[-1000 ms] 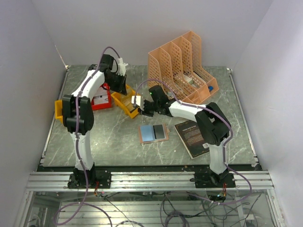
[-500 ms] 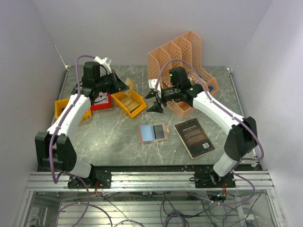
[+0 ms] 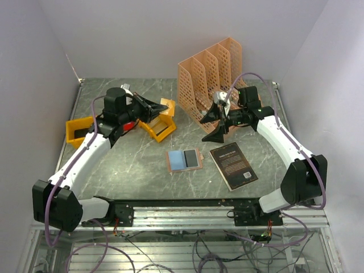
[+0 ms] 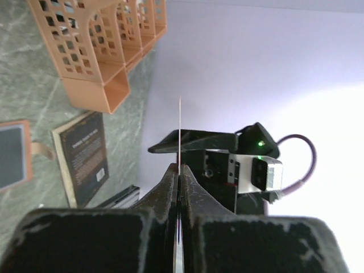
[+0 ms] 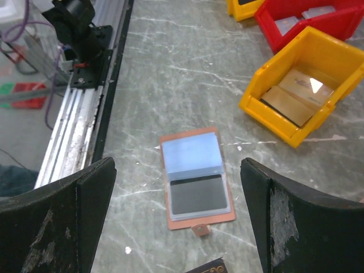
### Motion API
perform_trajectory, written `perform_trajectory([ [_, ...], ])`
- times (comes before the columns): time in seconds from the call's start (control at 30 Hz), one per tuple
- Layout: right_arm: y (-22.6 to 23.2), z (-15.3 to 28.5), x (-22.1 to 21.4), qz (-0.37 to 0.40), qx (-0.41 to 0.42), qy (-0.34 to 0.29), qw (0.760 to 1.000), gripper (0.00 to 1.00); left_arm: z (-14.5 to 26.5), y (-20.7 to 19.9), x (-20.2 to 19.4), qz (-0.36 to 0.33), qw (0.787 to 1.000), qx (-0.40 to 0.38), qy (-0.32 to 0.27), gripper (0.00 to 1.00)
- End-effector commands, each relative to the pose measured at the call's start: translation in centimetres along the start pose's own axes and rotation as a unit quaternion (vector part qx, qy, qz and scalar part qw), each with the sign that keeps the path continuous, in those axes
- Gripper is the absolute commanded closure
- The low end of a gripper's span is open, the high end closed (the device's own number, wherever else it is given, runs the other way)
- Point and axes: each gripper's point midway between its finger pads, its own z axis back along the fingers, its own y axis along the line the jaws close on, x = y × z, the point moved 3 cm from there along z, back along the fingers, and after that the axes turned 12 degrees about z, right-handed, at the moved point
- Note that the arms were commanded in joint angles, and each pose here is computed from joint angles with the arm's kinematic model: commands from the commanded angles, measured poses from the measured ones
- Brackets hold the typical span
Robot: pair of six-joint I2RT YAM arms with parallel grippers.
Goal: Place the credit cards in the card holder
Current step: Pick up the credit card from the storage box.
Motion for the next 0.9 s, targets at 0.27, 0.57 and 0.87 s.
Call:
perform_trajectory([
  [0.27,-0.8,2.7,1.3,-0.104,-0.02,-0.089,0.99,0.09,0.5,-1.3,-5.0,-0.266,0.921,-0.281,0.047,0.93],
  [0.57,-0.8,3.0,-1.5,-0.143,-0.075,-0.062,0.985,0.06,0.4,2.9,-9.4,-0.354,0.869,-0.343,0.04,0.93],
  [0.87,0.7,1.3,-2.5,-0.202,-0.069,-0.091,0.973,0.09,1.3,5.9,-9.8,-0.354,0.866,-0.352,-0.02,0.93],
])
